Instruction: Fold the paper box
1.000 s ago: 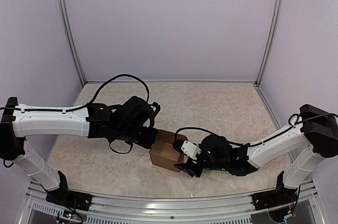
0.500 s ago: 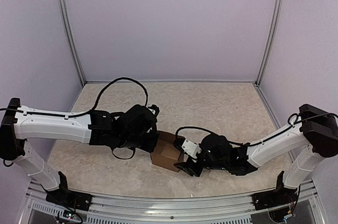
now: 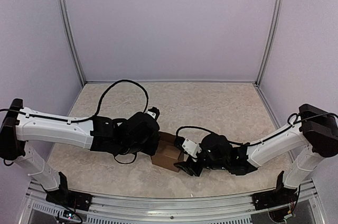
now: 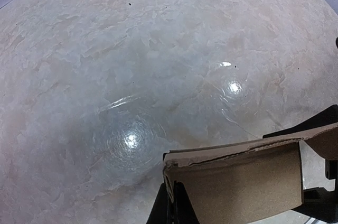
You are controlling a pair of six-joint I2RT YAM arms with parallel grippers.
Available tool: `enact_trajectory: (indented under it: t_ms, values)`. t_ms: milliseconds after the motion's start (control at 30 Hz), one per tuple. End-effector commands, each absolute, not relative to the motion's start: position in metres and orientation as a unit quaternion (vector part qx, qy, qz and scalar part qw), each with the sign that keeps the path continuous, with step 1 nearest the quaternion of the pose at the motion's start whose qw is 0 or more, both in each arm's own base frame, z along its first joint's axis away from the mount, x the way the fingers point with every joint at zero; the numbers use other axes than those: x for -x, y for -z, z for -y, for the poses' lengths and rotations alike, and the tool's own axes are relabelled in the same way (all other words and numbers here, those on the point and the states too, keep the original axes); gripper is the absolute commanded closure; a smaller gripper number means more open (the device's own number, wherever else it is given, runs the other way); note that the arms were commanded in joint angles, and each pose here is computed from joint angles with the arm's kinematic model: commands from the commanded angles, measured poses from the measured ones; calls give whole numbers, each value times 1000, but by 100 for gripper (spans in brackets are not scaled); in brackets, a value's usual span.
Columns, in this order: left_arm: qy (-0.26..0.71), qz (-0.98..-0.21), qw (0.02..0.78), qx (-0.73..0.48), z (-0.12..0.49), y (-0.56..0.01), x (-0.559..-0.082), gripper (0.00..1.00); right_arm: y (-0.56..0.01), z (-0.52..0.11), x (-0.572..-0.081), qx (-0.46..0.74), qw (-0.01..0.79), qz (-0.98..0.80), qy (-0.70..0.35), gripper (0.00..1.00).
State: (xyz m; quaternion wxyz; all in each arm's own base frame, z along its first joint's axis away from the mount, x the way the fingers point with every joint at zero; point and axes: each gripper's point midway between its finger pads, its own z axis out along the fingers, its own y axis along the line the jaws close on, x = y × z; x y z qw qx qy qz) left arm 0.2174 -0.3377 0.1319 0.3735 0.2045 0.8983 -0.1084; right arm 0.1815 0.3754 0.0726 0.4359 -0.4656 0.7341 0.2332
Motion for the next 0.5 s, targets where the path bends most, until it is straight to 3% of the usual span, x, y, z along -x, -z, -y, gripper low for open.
enact_trajectory:
  t_ms: [0, 467]
  values:
    - [39, -919, 276, -278, 306, -76, -180, 100, -64, -368, -191, 445, 434, -751, -222, 65]
    - [54, -922, 267, -275, 307, -69, -174, 100, -65, -367, -191, 442, 433, -753, -223, 64]
